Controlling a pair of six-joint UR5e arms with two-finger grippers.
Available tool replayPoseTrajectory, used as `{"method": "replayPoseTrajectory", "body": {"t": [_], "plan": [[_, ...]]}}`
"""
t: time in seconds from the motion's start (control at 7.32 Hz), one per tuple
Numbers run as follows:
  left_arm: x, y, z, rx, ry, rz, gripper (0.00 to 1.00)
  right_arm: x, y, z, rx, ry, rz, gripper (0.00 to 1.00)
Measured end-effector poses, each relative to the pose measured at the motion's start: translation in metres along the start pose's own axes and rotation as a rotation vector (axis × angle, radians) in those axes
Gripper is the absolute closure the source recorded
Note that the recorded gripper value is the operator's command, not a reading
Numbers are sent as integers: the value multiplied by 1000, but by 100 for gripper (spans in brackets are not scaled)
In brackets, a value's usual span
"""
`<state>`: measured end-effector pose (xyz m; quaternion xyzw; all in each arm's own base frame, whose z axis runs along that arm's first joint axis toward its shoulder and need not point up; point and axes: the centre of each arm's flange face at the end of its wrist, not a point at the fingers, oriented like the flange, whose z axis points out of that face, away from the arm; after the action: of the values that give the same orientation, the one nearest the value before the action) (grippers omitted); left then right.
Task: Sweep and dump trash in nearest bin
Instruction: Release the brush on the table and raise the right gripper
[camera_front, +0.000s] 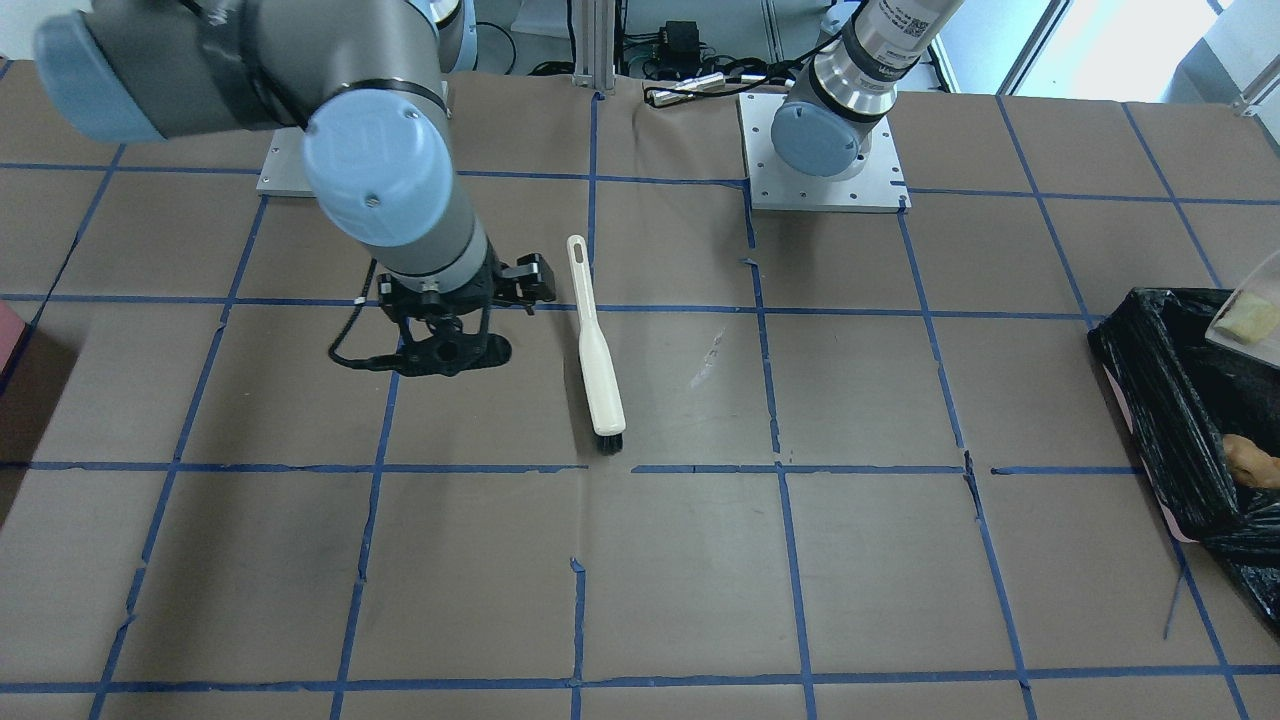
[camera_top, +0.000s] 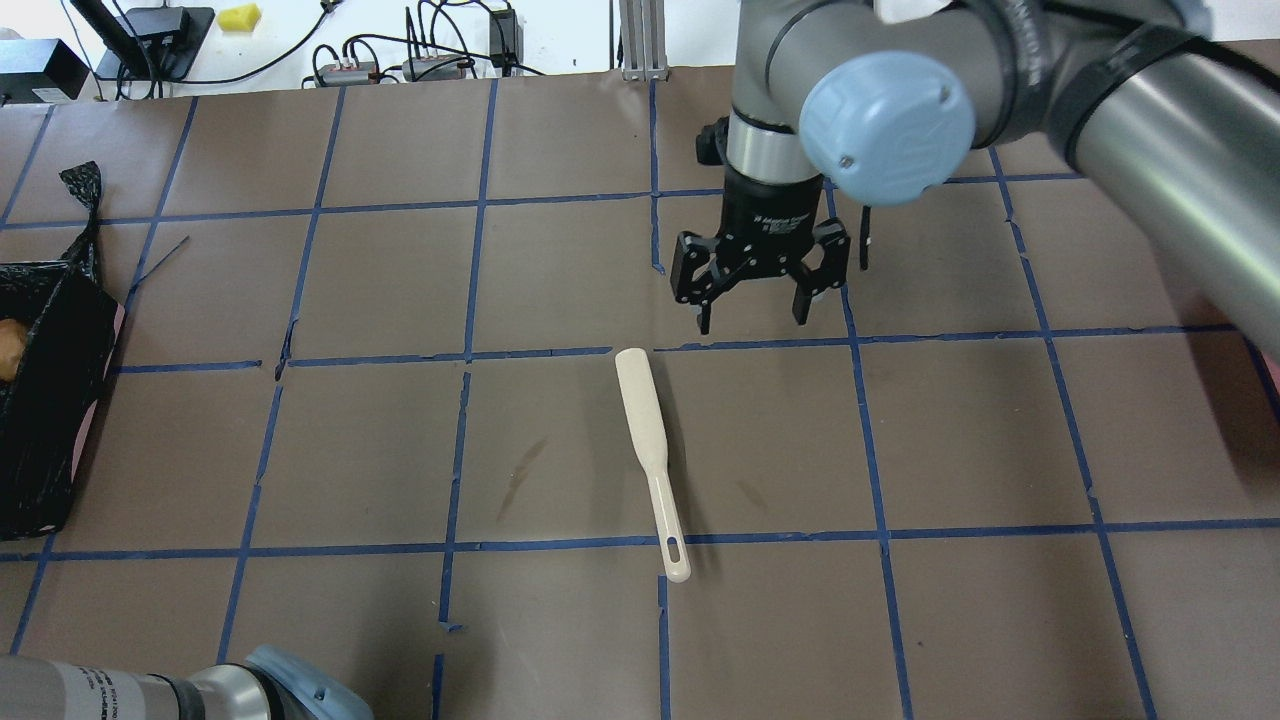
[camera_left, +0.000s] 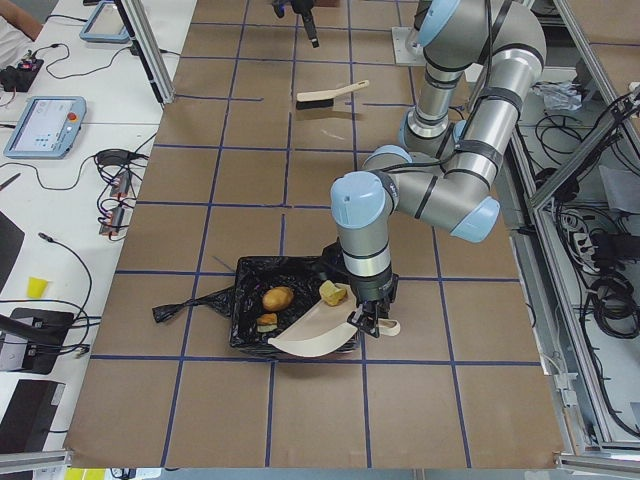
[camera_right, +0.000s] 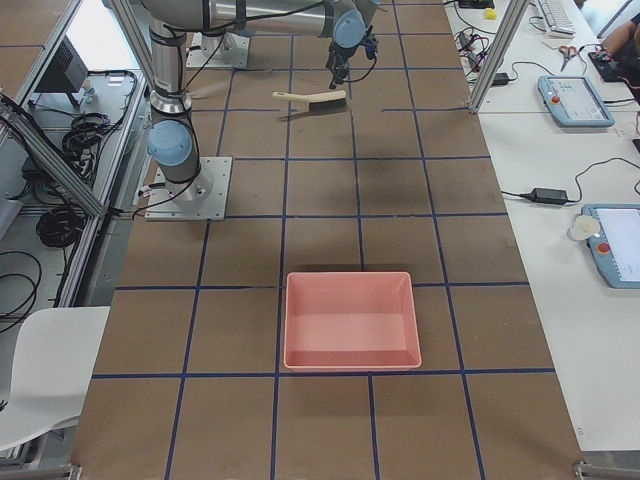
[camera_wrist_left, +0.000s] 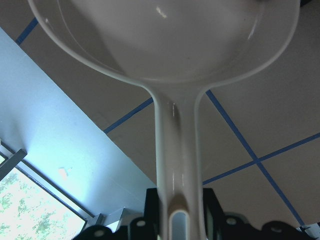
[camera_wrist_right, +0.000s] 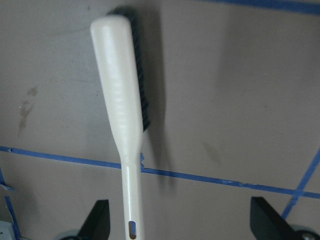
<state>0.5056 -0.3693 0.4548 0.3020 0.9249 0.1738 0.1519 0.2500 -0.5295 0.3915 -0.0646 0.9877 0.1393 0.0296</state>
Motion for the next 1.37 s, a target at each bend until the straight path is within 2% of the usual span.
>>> {"method": "replayPoseTrajectory", "body": {"t": [0.27, 0.41, 0.55, 0.68, 0.96, 1.37], "plan": [[4, -18, -31, -31, -47, 35, 100, 47, 19, -56, 75, 19, 4, 0], [10, -30, -47, -53, -68, 58, 100, 63, 36, -82, 143, 22, -11, 0], [11, -38, -49, -68, -70, 80, 100, 80, 49, -105, 227, 28, -40, 0], [11, -41, -46, -89, -65, 102, 100, 94, 58, -117, 285, 37, -67, 0], [12, -41, -42, -132, -50, 125, 100, 103, 70, -104, 331, 51, -83, 0], [15, -50, -61, -176, -79, 166, 100, 103, 80, -87, 360, 59, -80, 0]]}}
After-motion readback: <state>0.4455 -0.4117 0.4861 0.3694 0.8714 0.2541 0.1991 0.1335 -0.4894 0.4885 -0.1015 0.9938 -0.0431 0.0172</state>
